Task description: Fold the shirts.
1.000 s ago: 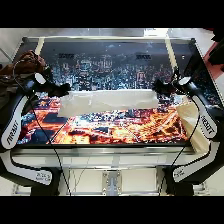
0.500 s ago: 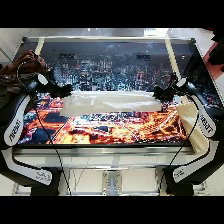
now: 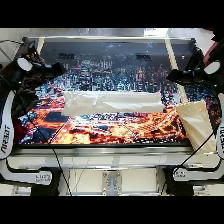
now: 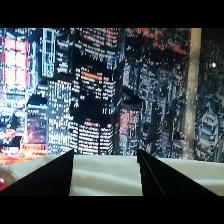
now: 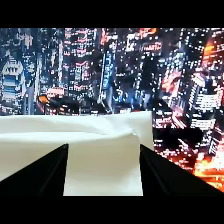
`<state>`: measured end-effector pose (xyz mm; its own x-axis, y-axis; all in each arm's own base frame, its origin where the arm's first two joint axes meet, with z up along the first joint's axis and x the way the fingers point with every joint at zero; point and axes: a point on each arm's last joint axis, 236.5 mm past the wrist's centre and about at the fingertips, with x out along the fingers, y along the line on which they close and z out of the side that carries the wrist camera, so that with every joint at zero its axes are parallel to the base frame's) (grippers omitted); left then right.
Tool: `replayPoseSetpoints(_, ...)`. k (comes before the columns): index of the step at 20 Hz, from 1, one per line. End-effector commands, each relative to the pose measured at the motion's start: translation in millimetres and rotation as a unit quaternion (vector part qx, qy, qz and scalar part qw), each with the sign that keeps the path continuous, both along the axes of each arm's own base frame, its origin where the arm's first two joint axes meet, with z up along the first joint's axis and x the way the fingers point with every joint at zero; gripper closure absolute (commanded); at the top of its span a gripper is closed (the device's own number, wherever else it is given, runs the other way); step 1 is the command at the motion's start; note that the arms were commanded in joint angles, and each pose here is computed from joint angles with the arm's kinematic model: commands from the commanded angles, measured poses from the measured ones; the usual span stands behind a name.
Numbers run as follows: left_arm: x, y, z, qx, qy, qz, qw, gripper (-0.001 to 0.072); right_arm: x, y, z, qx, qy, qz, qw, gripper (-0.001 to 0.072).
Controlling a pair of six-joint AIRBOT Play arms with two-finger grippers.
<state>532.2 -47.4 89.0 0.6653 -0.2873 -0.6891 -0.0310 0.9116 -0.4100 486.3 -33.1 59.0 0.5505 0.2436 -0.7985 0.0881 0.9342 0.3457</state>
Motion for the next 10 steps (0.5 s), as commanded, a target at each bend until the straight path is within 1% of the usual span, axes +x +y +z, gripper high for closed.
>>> replayPoseSetpoints(1, 3, -1, 38, -0.011, -0.046, 0.007, 0.999, 0.0232, -24, -28, -22, 0.062, 0.035, -0.031, 0.997, 0.0151)
replayPoseSetpoints(2, 2, -4, 38, -0.016, -0.044, 0.005, 0.999, 0.0232, -30, -27, -40, 0.108, 0.05, -0.038, 0.992, 0.015)
replayPoseSetpoints(3, 2, -5, 38, -0.02, -0.043, 0.005, 0.999, 0.0232, -35, -21, -56, 0.156, 0.061, -0.037, 0.985, 0.0134)
replayPoseSetpoints(4, 3, -7, 40, -0.028, -0.044, 0.006, 0.999, 0.0231, -40, -13, -72, 0.198, 0.073, -0.03, 0.977, 0.0102)
replayPoseSetpoints(7, 6, -13, 48, -0.05, -0.058, 0.006, 0.997, 0.0231, -55, 0, -123, 0.246, 0.119, -0.018, 0.962, 0.0093)
replayPoseSetpoints(9, 10, -19, 57, -0.071, -0.071, 0.006, 0.995, 0.0231, -52, 10, -145, 0.265, 0.126, -0.008, 0.956, 0.009)
replayPoseSetpoints(10, 12, -23, 61, -0.082, -0.079, 0.004, 0.993, 0.0231, -48, 12, -155, 0.262, 0.121, -0.003, 0.958, 0.0073)
